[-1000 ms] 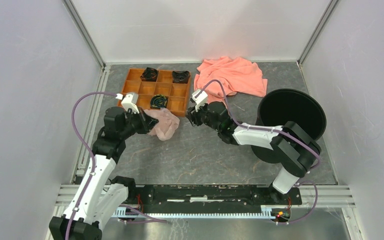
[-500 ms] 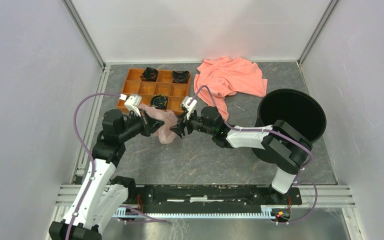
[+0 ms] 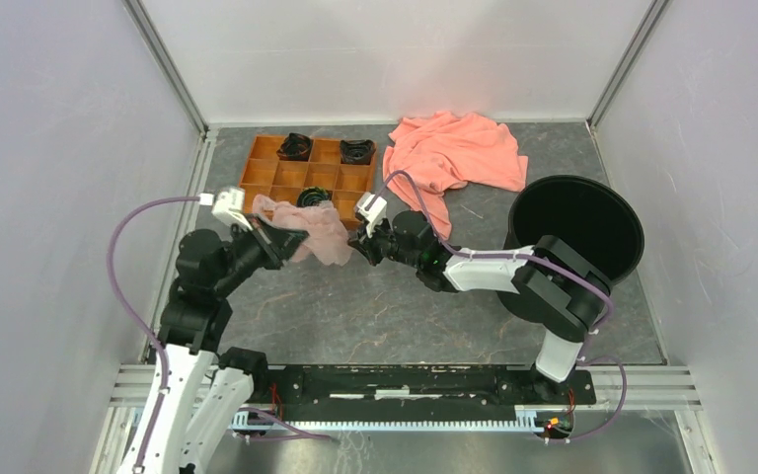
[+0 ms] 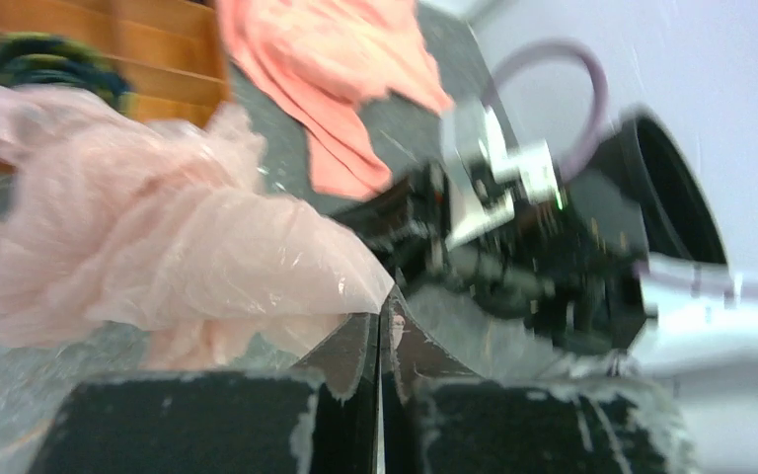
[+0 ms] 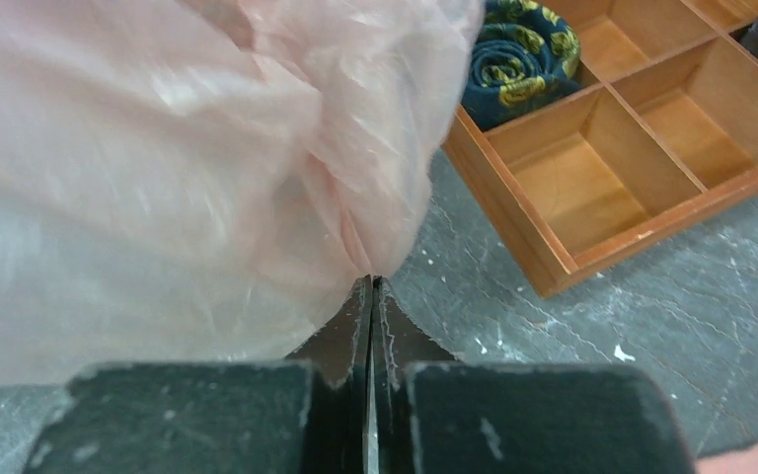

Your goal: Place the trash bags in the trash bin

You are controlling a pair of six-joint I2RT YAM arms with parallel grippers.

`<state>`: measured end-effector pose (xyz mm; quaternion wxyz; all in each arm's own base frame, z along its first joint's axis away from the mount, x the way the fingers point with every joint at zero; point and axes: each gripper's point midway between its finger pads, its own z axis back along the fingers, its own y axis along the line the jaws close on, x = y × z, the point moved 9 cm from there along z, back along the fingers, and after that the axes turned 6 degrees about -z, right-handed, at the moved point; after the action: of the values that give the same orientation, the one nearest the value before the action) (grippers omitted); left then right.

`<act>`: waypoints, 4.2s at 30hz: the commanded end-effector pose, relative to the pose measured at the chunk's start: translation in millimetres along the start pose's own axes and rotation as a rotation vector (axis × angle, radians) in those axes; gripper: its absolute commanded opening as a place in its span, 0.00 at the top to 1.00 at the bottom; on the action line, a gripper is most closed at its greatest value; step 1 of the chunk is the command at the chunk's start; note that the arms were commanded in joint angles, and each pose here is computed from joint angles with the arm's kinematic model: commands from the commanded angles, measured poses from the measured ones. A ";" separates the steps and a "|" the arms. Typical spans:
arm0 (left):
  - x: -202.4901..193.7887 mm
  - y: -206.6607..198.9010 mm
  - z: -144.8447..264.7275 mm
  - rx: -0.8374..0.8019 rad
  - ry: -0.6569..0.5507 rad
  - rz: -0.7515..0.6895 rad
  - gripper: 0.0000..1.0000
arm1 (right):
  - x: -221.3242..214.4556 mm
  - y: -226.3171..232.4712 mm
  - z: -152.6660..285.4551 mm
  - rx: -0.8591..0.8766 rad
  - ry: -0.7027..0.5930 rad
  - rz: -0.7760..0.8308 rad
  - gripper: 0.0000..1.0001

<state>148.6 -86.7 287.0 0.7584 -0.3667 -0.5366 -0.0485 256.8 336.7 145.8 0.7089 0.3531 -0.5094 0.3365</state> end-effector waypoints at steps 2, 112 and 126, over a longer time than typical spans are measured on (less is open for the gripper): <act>36.1 -4.1 23.9 0.432 -0.122 0.366 0.98 | 28.9 -2.5 17.4 -0.070 -0.012 0.069 1.00; 34.2 6.2 -26.6 0.295 0.263 0.292 0.00 | 7.6 91.7 54.0 -0.022 0.142 -0.358 1.00; -1.5 17.7 7.5 0.312 0.240 0.065 0.00 | 5.7 45.6 62.6 0.168 0.203 -0.553 1.00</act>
<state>138.7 -62.3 319.2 0.8239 -0.2424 -0.5098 0.0493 181.4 299.5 172.3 0.7983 0.4742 -0.3141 0.1980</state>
